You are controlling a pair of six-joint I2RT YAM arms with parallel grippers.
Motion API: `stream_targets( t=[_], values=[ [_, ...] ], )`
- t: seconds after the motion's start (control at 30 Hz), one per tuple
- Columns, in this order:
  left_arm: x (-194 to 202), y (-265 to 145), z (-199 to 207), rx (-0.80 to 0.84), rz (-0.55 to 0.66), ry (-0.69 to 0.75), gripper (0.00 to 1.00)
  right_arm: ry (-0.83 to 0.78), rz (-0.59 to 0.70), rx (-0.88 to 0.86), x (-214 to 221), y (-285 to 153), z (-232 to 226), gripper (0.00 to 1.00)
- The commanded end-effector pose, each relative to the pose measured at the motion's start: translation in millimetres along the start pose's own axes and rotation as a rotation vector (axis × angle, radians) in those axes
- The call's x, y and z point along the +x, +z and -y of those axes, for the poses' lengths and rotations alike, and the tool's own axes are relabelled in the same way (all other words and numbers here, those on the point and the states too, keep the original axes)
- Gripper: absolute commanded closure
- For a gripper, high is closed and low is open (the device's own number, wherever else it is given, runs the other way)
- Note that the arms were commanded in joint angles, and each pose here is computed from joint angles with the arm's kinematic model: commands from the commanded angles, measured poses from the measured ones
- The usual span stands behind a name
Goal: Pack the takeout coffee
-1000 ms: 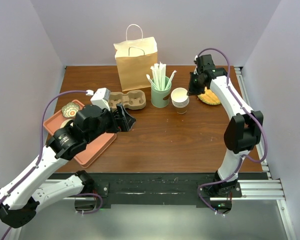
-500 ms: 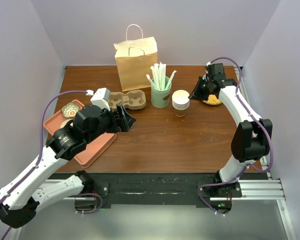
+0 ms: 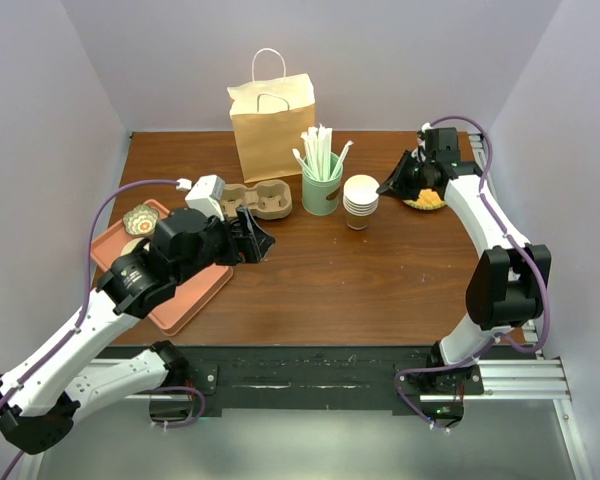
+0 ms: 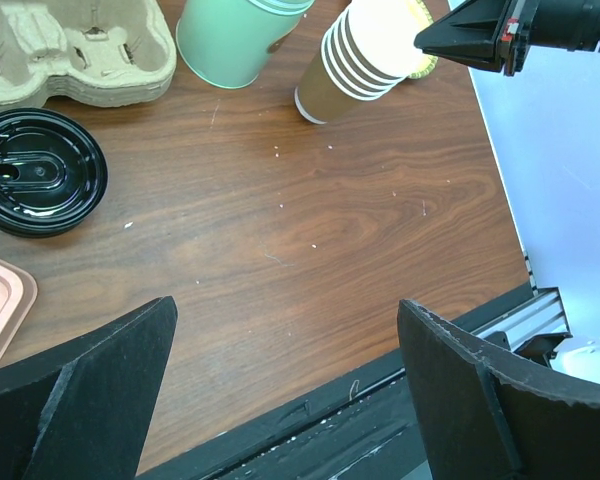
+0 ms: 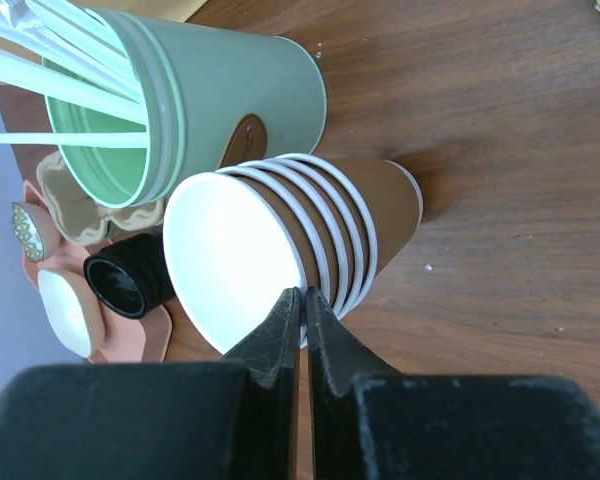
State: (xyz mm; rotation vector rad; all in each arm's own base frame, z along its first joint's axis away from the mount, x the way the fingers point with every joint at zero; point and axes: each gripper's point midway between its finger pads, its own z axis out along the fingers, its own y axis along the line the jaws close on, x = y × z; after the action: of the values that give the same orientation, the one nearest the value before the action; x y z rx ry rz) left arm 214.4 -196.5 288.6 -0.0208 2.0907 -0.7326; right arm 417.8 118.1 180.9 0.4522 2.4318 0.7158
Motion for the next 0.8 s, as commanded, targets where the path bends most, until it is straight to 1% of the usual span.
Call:
stream_targets(
  t=[0.0,0.1,0.2,0.3,0.33,0.43,0.5,0.53,0.67,0.7,0.77],
  values=[
    [-7.4,1.4,8.5,0.039,0.028,-0.006,0.03,0.001,0.027,-0.022,-8.5,-10.5,-9.4,0.94],
    [-9.2,0.3,9.0,0.039,0.031,-0.004,0.04,-0.002,-0.001,0.016,-2.0,-4.7,2.1,1.00],
    [-9.9,-0.7,9.8,0.042,0.033,-0.002,0.03,-0.015,-0.018,0.030,1.5,-1.5,6.4,1.00],
    [-10.3,-1.4,9.5,0.041,0.034,-0.002,0.04,-0.039,-0.019,0.038,-0.7,-7.0,5.8,0.85],
    [-10.3,-1.4,9.5,0.041,0.034,-0.002,0.03,-0.050,0.002,0.055,-5.8,-10.2,6.7,0.78],
    [-9.1,-0.5,9.8,0.044,0.030,-0.004,0.03,-0.076,0.012,0.106,-12.0,-15.5,11.9,0.73],
    [-9.4,-0.6,10.8,0.048,0.030,-0.006,0.03,-0.089,-0.001,0.150,-12.8,-15.1,19.3,0.71],
    [-9.3,-0.7,11.6,0.052,0.030,-0.005,0.03,-0.112,0.019,0.167,-20.0,-18.5,18.7,0.70],
    [-8.5,1.3,12.4,0.054,0.026,-0.005,0.03,-0.191,0.045,0.207,-32.9,-25.3,17.4,0.68],
    [-7.4,2.6,11.9,0.052,0.020,-0.004,0.03,-0.198,0.019,0.234,-30.4,-23.2,23.4,0.68],
    [-6.1,4.0,13.2,0.057,0.014,-0.003,0.03,-0.266,0.019,0.269,-36.0,-25.0,22.2,0.68]
  ],
)
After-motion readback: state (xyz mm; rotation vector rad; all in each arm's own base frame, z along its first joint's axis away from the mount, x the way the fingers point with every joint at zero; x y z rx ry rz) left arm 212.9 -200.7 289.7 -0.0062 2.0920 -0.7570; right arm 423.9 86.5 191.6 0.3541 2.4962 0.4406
